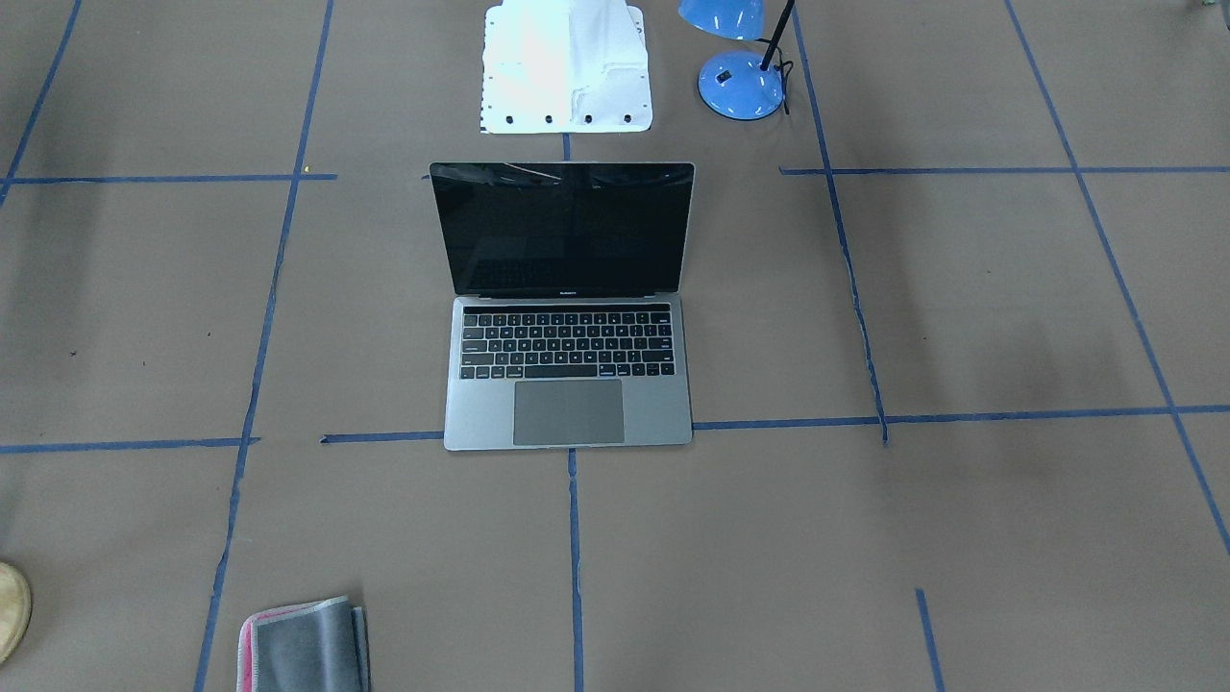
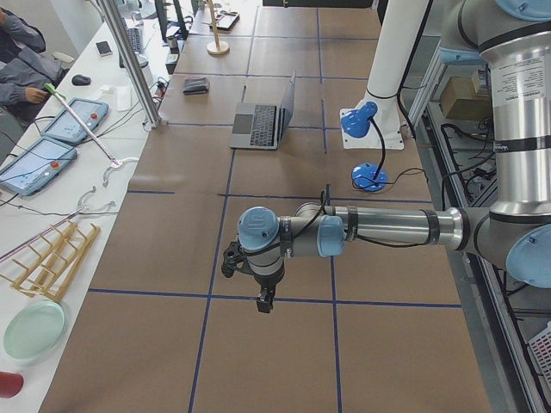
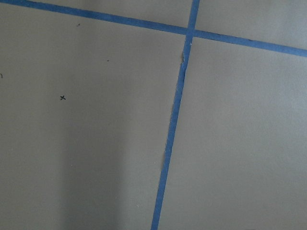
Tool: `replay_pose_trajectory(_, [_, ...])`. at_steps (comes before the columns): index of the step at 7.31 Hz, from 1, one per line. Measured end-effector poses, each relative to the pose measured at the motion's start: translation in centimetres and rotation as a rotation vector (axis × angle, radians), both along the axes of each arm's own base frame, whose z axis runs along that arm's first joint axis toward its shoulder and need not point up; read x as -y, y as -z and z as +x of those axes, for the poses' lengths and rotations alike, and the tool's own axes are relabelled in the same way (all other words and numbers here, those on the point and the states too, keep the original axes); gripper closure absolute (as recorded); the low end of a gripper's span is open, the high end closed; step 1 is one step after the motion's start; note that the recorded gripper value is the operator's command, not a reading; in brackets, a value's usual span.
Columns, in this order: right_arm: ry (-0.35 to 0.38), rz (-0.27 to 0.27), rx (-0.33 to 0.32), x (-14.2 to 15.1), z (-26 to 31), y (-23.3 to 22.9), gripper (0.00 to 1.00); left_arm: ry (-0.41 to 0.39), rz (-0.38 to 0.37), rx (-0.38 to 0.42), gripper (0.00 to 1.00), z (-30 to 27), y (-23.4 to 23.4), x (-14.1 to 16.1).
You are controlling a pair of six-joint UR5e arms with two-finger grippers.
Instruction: Close laptop
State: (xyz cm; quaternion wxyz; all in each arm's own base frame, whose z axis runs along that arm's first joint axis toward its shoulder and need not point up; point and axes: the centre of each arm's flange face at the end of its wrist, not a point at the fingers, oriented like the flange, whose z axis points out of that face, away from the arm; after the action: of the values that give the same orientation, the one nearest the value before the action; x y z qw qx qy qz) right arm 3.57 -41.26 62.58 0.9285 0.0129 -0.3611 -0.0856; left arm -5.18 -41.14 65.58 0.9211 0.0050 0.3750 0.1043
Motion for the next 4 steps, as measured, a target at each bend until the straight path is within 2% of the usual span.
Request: replay_pose_trajectory(4, [-0.002,0.008,0.001,0.14,-0.01,0.51,0.00,-0.003,0.016,0.001,0.00,0.08,0.68,0.15])
